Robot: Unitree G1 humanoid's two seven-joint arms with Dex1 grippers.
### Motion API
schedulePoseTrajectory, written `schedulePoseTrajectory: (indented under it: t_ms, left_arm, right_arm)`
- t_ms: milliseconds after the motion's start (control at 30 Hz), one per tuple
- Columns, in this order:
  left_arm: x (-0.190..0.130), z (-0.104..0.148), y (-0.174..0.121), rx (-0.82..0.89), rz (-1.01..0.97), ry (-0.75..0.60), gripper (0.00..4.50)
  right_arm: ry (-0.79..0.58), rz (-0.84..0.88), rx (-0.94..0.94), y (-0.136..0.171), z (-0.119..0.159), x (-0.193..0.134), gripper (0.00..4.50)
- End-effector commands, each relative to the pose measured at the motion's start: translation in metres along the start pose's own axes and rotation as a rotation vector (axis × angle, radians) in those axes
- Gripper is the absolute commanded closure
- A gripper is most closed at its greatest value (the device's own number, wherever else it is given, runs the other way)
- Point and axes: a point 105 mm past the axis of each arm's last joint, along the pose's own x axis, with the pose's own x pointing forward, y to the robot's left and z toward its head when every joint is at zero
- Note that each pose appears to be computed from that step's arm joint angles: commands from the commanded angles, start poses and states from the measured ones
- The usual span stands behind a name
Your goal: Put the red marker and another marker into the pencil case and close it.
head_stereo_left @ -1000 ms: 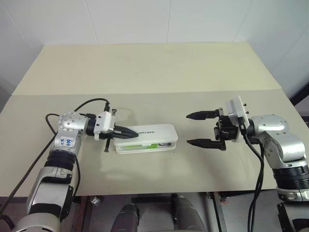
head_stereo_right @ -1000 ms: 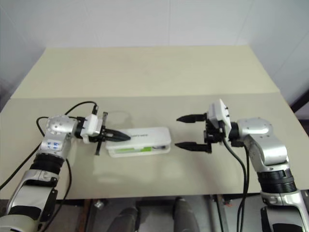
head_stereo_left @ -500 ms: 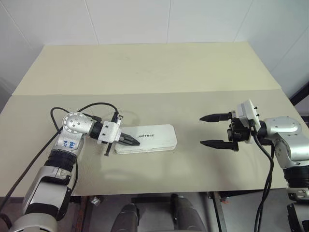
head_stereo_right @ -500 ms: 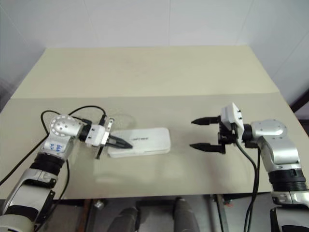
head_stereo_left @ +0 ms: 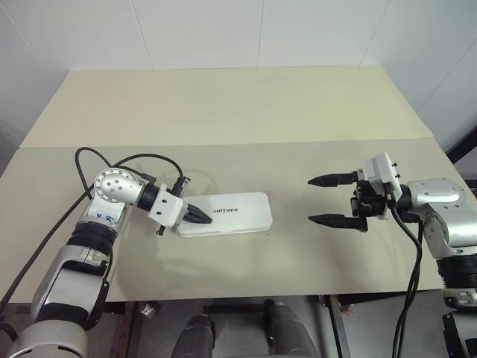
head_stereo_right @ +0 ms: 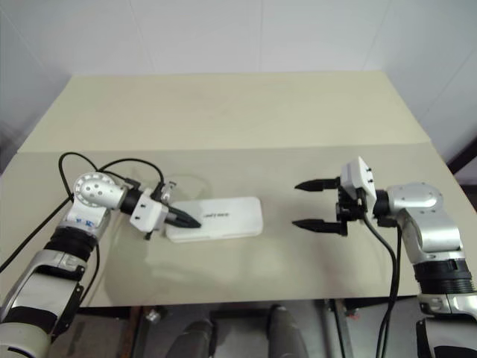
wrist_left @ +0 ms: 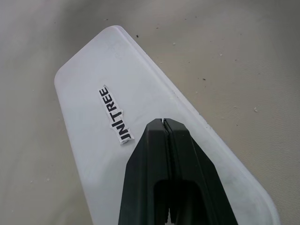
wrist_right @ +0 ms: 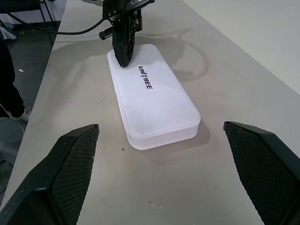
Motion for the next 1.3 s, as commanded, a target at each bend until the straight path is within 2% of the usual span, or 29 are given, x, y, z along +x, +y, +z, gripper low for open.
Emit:
schedulePoseTrajectory:
  t_ms: [33,167,300,333,433,567,800,1100,1167,1300]
  left_arm:
    - [-0.014,0.003,0.021,-0.038,0.191,-0.038,4.44]
    - [-0.039,0.004,0.035,-0.100,0.403,-0.067,4.44]
    - [-0.063,0.009,0.030,-0.171,0.537,-0.119,4.44]
    - [-0.066,0.011,0.027,-0.175,0.548,-0.121,4.27]
    - [-0.073,0.019,0.015,-0.231,0.546,-0.166,3.59]
    - [-0.084,0.033,0.000,-0.316,0.553,-0.253,2.20]
    - [-0.098,0.036,-0.015,-0.379,0.582,-0.263,0.06]
    - [-0.103,0.039,-0.020,-0.416,0.656,-0.265,0.06]
    - [-0.111,0.036,-0.016,-0.392,0.720,-0.257,0.06]
    - [-0.114,0.025,-0.021,-0.455,0.728,-0.210,0.06]
  right_arm:
    - [-0.017,-0.001,-0.047,-0.002,0.012,-0.002,0.00]
    - [-0.020,0.000,-0.045,-0.001,0.012,-0.002,0.00]
    - [-0.021,0.007,-0.035,0.000,0.011,-0.002,0.00]
    - [-0.021,0.007,-0.035,0.000,0.011,-0.002,0.00]
    - [-0.021,0.008,-0.035,-0.001,0.011,-0.002,0.00]
    - [-0.024,0.009,-0.036,-0.002,0.012,-0.002,0.00]
    - [-0.028,0.006,-0.035,-0.001,0.011,-0.002,0.00]
    - [-0.027,-0.050,-0.046,-0.007,0.009,-0.008,0.00]
    - [-0.044,-0.066,-0.054,-0.008,0.012,-0.005,0.00]
    - [-0.083,-0.078,-0.054,0.000,0.017,0.002,0.00]
